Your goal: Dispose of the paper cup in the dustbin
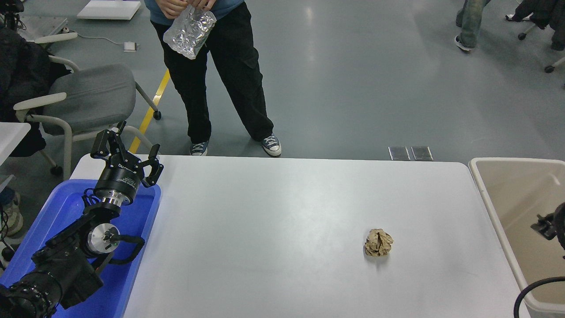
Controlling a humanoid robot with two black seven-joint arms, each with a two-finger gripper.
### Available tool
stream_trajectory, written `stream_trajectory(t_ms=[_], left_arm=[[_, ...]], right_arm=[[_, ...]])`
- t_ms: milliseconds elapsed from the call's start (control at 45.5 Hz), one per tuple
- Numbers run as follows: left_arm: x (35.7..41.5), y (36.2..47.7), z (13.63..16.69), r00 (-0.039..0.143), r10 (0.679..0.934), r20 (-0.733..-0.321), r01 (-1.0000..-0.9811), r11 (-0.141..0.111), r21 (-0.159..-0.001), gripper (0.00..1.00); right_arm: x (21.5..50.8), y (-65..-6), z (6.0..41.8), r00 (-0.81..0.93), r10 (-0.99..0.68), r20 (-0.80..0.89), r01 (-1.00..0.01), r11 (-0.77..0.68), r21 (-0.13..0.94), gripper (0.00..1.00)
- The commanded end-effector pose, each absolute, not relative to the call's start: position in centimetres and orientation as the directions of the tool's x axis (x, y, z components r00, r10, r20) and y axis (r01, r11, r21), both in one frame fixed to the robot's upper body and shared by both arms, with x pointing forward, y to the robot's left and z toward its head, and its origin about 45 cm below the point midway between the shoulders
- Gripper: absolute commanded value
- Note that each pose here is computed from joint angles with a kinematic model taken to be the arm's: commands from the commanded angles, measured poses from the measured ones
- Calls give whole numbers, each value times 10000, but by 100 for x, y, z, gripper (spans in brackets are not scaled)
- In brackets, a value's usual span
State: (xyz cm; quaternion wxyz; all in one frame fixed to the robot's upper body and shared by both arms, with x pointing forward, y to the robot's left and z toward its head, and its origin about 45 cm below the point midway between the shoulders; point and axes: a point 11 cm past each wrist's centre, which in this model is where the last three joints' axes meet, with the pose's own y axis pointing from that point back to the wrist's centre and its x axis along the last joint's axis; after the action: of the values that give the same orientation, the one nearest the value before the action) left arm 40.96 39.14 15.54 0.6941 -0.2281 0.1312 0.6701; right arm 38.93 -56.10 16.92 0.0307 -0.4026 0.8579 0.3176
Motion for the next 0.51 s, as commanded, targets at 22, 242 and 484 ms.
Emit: stream_trajectory(t_ms=[22, 242, 484], left_arm=[[4095, 3924, 1559, 669, 8712, -4863, -9900, -29, -1413, 100], [4095, 3924, 1559, 669, 8712, -4863, -9900, -29, -1413, 100], [4095, 3924, 1559, 669, 8712, -4863, -9900, -29, -1413, 100]], right_arm=[[4469, -5039, 2103, -3792, -7779, -5010, -9116, 2214, 3463, 100], [4762, -4175, 2064, -959, -7967, -5967, -9698, -604, 2364, 100], [4909, -3229, 1930, 792, -7520, -6544, -9575, -2400, 1599, 100]])
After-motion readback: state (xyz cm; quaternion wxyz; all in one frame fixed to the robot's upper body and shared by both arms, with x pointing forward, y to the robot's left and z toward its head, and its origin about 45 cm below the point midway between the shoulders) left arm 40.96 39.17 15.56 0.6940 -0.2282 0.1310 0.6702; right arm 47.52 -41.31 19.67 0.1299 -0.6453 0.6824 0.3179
